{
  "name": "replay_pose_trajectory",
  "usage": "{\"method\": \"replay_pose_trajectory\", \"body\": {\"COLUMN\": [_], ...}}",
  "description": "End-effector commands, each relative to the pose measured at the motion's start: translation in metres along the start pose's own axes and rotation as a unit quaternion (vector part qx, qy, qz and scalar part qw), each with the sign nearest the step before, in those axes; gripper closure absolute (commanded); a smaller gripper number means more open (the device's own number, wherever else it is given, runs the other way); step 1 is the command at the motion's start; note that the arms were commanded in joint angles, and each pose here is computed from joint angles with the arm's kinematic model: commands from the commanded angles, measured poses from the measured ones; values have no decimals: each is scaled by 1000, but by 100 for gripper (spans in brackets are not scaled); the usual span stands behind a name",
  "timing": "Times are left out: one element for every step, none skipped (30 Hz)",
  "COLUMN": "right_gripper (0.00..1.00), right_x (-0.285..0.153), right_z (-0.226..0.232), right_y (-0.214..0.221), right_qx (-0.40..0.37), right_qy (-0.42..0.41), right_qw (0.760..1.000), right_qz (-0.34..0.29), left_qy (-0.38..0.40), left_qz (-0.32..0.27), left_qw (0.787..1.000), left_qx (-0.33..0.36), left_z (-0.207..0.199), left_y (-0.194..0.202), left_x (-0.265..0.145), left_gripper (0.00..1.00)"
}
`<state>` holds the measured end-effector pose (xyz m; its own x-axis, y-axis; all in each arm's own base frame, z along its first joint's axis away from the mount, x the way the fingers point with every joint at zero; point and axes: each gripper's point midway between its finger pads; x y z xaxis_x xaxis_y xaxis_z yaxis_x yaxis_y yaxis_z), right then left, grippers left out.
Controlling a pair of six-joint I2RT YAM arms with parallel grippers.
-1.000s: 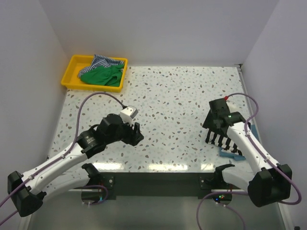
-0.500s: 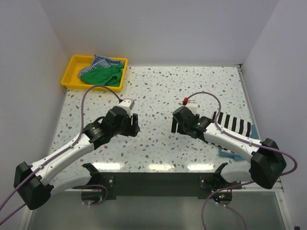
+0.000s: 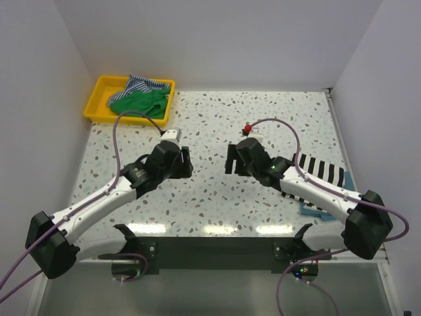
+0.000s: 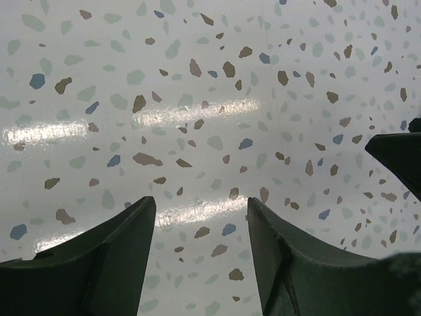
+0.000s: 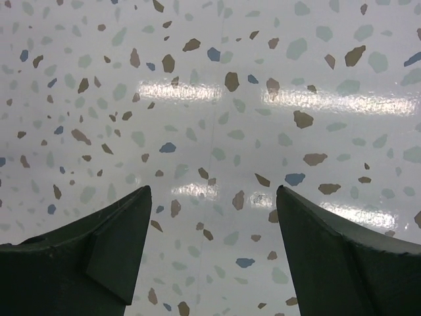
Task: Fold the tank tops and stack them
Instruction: Neatly place the folded tank top to the corner
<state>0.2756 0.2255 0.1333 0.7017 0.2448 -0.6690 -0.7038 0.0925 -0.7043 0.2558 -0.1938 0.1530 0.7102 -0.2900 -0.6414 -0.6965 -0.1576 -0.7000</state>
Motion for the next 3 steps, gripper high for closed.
{"method": "replay_pose_trajectory", "body": {"right_gripper": [20,20,18], "right_x": [-6,-6,-8], "right_z": [8,7,5], "right_y": [-9,-8,-9], "right_qx": [-6,-8,-7], "right_qy": [-28,-27,-23], "right_qw": [999,999,999], "right_qz": [-18,-18,-23], "left_qy": [10,10,11], "left_qz": [-29,-27,-26], "left_qw": [999,999,999], "left_qx": [-30,-30,-29], "left_z": [-5,-4,-5], "left_y": [-10,-9,-9], "left_x": [5,5,5], "left_gripper": [37,37,37]}}
Point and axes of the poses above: each gripper's point midway between its finger pads, its own x axis out along the fingers, its own z axis along the line the jaws close on, y = z × x, and after that the axes turned 3 degrees about -x, right-handed
